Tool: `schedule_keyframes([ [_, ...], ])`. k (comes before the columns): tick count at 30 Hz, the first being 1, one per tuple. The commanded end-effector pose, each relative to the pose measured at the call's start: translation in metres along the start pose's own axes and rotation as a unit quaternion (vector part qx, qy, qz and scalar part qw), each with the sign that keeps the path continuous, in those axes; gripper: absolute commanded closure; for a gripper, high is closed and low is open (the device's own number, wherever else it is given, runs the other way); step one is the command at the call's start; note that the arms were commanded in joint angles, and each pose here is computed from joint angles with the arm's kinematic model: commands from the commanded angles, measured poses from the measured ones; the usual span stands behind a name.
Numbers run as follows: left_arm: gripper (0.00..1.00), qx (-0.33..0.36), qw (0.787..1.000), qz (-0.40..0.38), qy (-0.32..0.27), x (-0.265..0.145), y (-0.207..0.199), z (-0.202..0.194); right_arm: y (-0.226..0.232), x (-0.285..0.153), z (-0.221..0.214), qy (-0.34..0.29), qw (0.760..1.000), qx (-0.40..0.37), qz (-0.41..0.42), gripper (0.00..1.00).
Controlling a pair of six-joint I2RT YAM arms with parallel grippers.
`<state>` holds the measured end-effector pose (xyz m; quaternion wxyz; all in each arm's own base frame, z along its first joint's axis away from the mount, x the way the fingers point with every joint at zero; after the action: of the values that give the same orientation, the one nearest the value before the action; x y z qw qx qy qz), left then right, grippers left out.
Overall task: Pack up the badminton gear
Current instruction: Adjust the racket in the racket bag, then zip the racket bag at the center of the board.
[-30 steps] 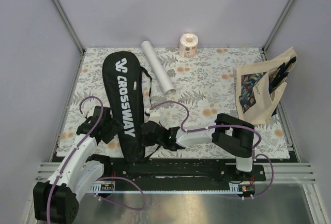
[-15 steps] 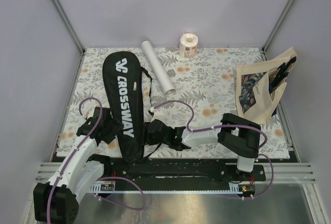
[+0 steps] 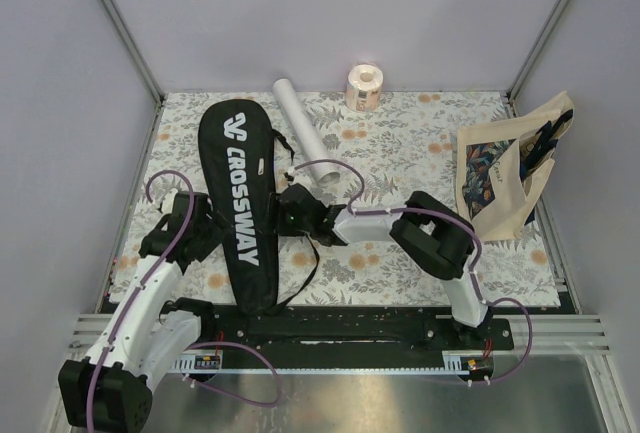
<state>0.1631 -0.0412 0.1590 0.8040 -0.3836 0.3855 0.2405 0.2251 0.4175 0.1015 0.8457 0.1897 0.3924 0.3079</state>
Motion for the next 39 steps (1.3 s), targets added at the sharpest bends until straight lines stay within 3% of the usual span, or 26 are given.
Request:
schedule_keyframes([
  [1, 0.33, 0.006, 1.000, -0.020, -0.023, -0.009, -0.010, 0.011, 0.002, 0.027, 0.000, 0.024, 1.000, 0.000, -0.013, 0.24],
  [6, 0.33, -0.015, 0.999, -0.009, -0.041, -0.008, -0.005, 0.012, -0.013, 0.048, -0.009, 0.059, 0.994, -0.024, -0.087, 0.27],
  [8, 0.33, -0.028, 0.998, -0.013, -0.050, -0.008, -0.004, 0.012, -0.014, 0.051, -0.013, 0.067, 0.994, -0.023, -0.082, 0.34],
  [9, 0.33, -0.034, 0.998, -0.019, -0.054, -0.008, -0.005, 0.013, -0.013, 0.053, -0.013, 0.068, 0.995, -0.023, -0.074, 0.47],
  [11, 0.33, -0.047, 0.997, -0.028, -0.061, -0.008, -0.009, 0.015, -0.008, 0.049, -0.008, 0.047, 0.997, -0.039, -0.043, 0.83],
  [12, 0.33, -0.054, 0.996, -0.031, -0.066, -0.009, -0.013, 0.018, -0.006, 0.046, -0.003, 0.034, 0.997, -0.055, -0.030, 0.96],
  [13, 0.33, -0.059, 0.995, -0.033, -0.074, -0.012, -0.018, 0.023, -0.003, 0.038, 0.005, 0.017, 0.996, -0.085, -0.018, 1.00],
  [18, 0.30, -0.089, 0.987, -0.051, -0.121, -0.033, -0.054, 0.063, 0.017, -0.016, 0.047, -0.011, 0.967, -0.254, 0.014, 1.00],
  [24, 0.30, -0.123, 0.980, -0.122, -0.097, -0.053, -0.111, 0.131, 0.012, -0.103, 0.089, -0.018, 0.898, -0.436, -0.065, 1.00],
  [27, 0.29, -0.106, 0.976, -0.152, -0.110, -0.062, -0.132, 0.163, 0.013, -0.142, 0.097, -0.030, 0.861, -0.498, -0.104, 1.00],
  [32, 0.27, -0.101, 0.973, -0.169, -0.121, -0.072, -0.147, 0.195, 0.010, -0.178, 0.067, -0.022, 0.756, -0.631, -0.172, 1.00],
  [36, 0.26, -0.102, 0.974, -0.188, -0.080, -0.053, -0.143, 0.187, -0.011, -0.179, 0.027, 0.001, 0.710, -0.674, -0.205, 1.00],
  [39, 0.25, -0.097, 0.970, -0.220, -0.043, -0.031, -0.137, 0.173, -0.027, -0.171, 0.006, -0.019, 0.668, -0.701, -0.248, 1.00],
])
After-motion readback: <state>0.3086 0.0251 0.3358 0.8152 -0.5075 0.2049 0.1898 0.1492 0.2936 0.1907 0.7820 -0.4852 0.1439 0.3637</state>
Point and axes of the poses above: each gripper's point midway between its finger pads, its own x axis out along the fingers, its own y axis along the line the jaws close on, z = x × y, the point moved 8 cm from there along -x, back along the fingers, and after that the axes turned 8 degrees about -x, right-handed, at the moved point
